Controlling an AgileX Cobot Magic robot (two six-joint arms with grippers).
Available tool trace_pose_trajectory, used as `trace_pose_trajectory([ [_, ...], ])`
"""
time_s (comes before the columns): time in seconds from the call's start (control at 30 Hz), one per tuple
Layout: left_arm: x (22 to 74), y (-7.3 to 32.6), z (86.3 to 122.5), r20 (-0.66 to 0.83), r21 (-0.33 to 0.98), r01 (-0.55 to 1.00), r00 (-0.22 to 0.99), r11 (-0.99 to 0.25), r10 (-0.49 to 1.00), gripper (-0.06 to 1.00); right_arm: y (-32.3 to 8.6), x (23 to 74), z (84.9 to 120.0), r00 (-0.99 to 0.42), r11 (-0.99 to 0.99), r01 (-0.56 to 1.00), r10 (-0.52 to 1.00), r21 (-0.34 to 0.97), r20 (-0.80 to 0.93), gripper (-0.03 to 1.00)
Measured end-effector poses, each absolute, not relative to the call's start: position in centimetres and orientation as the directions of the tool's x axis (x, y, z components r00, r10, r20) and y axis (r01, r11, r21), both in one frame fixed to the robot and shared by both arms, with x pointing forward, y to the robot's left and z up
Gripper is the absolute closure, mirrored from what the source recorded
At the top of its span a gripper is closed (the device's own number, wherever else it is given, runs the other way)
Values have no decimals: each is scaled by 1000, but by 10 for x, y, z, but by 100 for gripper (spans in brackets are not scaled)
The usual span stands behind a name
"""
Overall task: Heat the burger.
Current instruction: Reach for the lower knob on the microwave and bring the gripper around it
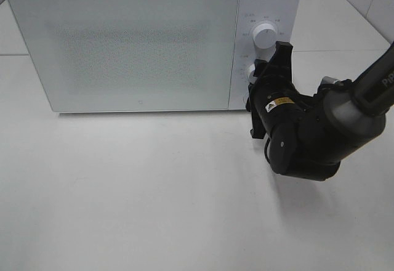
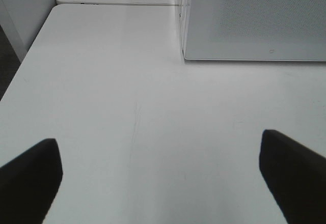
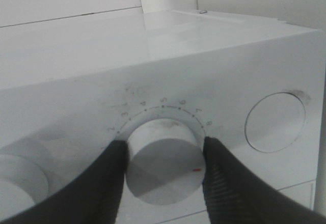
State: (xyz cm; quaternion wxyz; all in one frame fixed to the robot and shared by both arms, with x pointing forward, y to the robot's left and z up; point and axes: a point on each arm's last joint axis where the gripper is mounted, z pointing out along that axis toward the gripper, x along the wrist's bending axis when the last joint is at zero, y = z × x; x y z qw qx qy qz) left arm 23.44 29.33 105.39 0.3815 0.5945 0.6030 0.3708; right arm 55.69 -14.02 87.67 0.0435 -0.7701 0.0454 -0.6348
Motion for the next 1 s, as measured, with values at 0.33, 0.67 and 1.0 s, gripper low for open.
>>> trace_pose_trajectory([
  [0.33,234,293,1054,-19,901,434,-2,18,1000,-5,-140,557,877,190,-992,-15,-126,-126,974,53],
  [0.67,234,293,1054,-19,901,434,-2,18,1000,-5,-140,557,877,191,-994,-30,-111,-107,975,51],
  [1.0,234,293,1054,-19,901,434,-2,18,1000,-5,-146,555,874,213,-992,-87,-113,-96,971,21],
])
